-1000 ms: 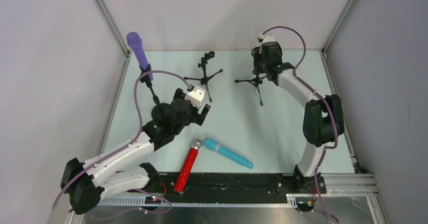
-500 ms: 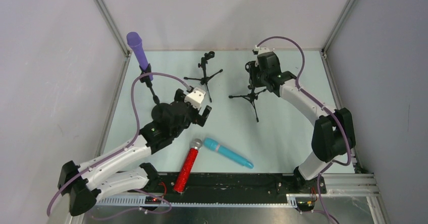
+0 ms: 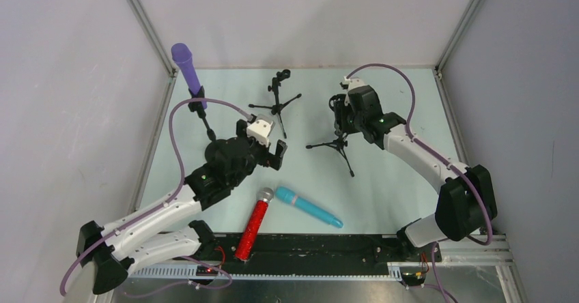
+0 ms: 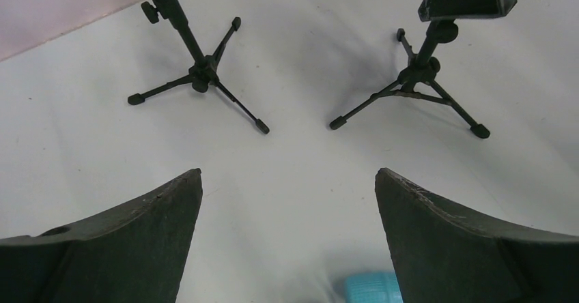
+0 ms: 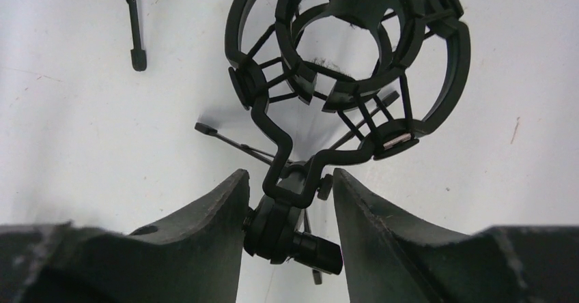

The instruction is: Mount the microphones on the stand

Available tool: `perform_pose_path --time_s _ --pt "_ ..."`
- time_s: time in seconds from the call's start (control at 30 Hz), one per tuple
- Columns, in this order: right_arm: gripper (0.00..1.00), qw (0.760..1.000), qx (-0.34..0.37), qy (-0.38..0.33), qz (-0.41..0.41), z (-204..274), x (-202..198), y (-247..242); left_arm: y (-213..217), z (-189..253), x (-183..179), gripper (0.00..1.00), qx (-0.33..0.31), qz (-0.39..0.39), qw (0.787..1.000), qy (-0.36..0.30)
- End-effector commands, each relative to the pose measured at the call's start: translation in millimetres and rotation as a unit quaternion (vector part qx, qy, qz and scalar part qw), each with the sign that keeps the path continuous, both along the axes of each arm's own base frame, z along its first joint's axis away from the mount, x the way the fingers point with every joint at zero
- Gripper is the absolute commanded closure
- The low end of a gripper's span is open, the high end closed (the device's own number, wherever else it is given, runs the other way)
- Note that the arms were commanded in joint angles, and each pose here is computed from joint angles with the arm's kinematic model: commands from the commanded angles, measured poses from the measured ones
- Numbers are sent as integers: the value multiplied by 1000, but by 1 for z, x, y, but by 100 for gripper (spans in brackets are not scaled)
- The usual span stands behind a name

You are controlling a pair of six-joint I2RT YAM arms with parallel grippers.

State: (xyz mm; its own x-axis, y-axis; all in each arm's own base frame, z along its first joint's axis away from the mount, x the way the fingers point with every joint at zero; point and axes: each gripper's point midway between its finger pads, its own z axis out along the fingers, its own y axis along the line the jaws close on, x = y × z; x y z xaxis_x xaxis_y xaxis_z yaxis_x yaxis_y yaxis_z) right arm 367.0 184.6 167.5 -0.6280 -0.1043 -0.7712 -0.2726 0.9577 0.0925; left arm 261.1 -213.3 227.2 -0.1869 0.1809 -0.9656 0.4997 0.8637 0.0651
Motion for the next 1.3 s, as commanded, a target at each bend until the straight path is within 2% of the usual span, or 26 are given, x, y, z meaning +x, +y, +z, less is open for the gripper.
perform_pose_path --time_s 0.0,0.23,0.33,0.4,0.77,1.13,1.27 --pt "42 1000 22 -10 17 14 -7 6 -6 32 -4 0 -69 -4 997 -18" --pt "20 995 77 -26 61 36 -10 22 -6 26 -8 0 -84 -2 996 -7" --pt "4 993 93 -36 67 48 -11 20 -6 23 -9 0 -91 1 996 1" --pt "1 992 99 -42 66 55 -13 17 -6 20 -9 0 -93 2 996 6" --pt "1 987 108 -109 45 98 -23 -5 4 -14 -24 0 -131 23 989 59" --pt "0 986 107 -119 43 102 -31 -14 14 -56 -63 0 -175 11 973 148" --pt "0 986 108 -124 42 106 -31 -17 21 -71 -77 0 -179 27 963 199"
